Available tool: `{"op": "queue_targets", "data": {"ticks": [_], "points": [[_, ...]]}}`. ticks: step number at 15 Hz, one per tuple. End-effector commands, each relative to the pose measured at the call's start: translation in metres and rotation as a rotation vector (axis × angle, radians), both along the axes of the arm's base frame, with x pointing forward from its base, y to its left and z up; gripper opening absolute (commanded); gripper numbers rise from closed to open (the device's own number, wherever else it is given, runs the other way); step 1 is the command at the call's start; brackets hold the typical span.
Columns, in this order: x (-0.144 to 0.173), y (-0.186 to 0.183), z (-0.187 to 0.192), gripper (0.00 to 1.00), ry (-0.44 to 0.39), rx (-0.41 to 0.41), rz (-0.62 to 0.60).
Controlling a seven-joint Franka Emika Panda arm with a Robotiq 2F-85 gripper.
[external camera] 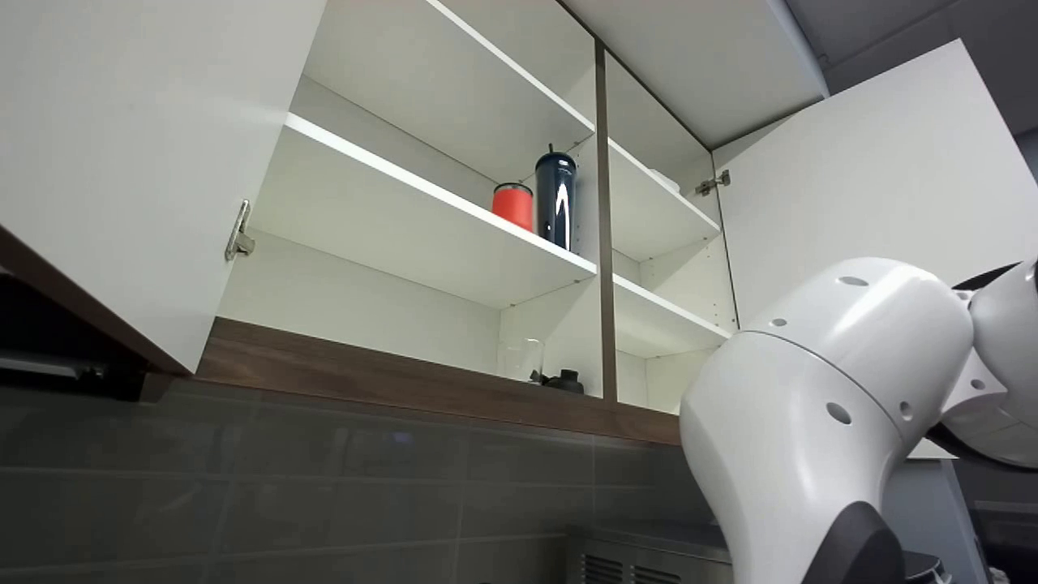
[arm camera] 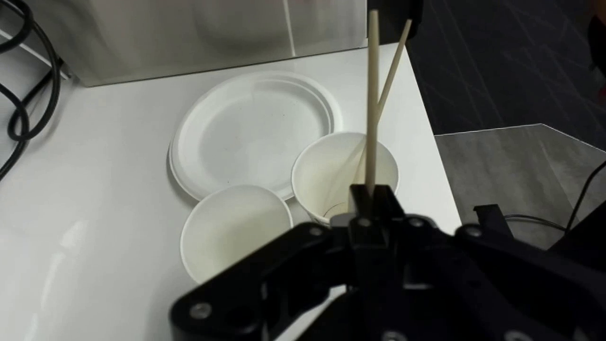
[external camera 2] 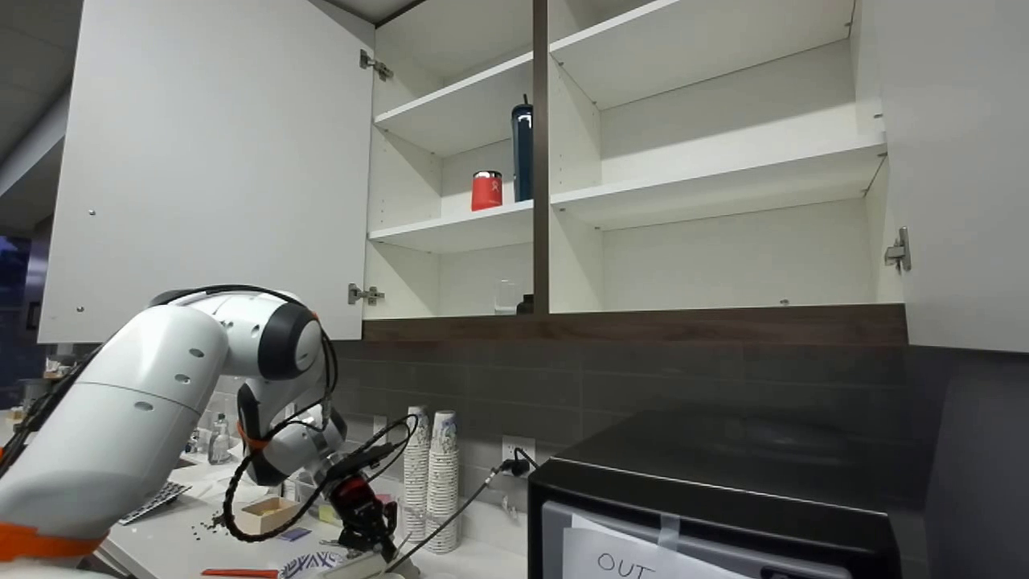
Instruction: Put two straws inside the coffee cup then put the cup inside the open upper cabinet.
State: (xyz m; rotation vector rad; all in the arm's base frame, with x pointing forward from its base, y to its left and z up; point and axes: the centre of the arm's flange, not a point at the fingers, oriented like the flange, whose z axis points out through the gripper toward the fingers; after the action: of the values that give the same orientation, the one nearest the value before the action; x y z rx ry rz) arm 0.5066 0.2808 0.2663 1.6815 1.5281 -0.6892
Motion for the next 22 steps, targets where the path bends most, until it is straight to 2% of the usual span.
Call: {"op": "queue_targets", "data": {"ticks": [1, 5, 7, 10, 14, 17, 19, 20, 22], "points": [[0.004, 0.013, -0.011, 0.32, 0.008, -0.022, 0.033], [0.005, 0.020, -0.009, 0.62, 0.008, -0.007, 0.025], [0.006, 0.022, 0.003, 0.77, -0.005, 0.019, 0.000], [0.012, 0.024, 0.024, 0.99, -0.045, 0.081, -0.108], [0.027, 0.004, 0.059, 1.00, -0.011, 0.103, -0.332], [0.036, -0.021, 0.076, 1.00, -0.023, 0.181, -0.464], [0.046, -0.044, 0.078, 1.00, -0.052, 0.266, -0.526], [0.045, -0.027, 0.078, 1.00, -0.036, 0.198, -0.461], [0.053, -0.044, 0.082, 1.00, -0.042, 0.234, -0.506]]}}
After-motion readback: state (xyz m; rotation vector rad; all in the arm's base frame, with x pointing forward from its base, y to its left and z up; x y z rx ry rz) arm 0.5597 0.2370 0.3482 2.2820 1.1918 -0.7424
